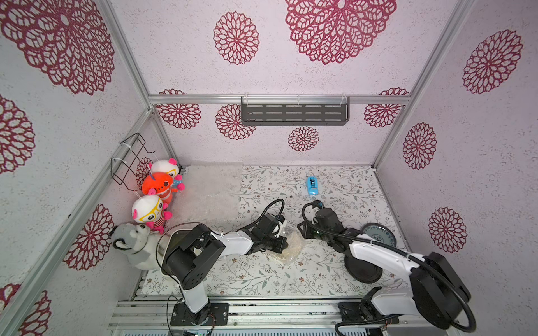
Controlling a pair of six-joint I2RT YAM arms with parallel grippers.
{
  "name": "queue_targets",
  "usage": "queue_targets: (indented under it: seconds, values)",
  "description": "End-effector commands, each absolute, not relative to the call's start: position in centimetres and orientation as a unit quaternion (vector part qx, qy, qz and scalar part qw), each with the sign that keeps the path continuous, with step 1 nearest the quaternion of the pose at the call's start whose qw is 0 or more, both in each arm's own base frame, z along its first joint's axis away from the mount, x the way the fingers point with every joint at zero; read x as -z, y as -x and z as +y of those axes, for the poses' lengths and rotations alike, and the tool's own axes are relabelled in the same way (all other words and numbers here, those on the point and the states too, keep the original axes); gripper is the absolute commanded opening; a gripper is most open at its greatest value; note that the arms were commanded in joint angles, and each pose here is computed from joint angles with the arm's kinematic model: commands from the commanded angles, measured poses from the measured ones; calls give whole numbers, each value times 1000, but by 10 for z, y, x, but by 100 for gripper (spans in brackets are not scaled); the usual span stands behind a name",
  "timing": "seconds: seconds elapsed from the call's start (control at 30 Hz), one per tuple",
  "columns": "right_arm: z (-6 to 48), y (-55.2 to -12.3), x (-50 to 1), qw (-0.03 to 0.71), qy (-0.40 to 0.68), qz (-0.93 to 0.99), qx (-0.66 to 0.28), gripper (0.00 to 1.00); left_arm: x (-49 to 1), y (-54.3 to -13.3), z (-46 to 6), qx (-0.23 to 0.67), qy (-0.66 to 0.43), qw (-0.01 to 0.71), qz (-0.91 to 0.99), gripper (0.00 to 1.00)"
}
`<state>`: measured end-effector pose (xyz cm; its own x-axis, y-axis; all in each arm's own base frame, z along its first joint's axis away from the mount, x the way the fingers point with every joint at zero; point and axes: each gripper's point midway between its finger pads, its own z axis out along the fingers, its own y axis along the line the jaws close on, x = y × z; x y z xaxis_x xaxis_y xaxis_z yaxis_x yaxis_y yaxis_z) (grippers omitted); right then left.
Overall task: Wrap dinner plates in bubble wrap
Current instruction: Wrap the plate in the bubble wrap.
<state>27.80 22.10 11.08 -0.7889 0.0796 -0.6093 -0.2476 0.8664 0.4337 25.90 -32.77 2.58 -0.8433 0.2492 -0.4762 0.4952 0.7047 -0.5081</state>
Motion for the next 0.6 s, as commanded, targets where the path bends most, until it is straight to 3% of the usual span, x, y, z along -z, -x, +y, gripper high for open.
queue_targets:
  seconds: [0.0,0.13,0.3,0.57]
  values:
    - [198,-217,-59,223,134,941,-217,23,-7,-254,-318,307,-202,160,916,6]
    - [225,-195,-56,202,164,924,-279,16,-15,-260,-321,301,-220,167,913,3]
    - [253,-223,-48,222,131,930,-262,9,-26,-261,-331,307,-277,173,894,0]
    - [294,-247,-52,235,71,930,-275,7,-47,-261,-334,323,-381,271,823,0]
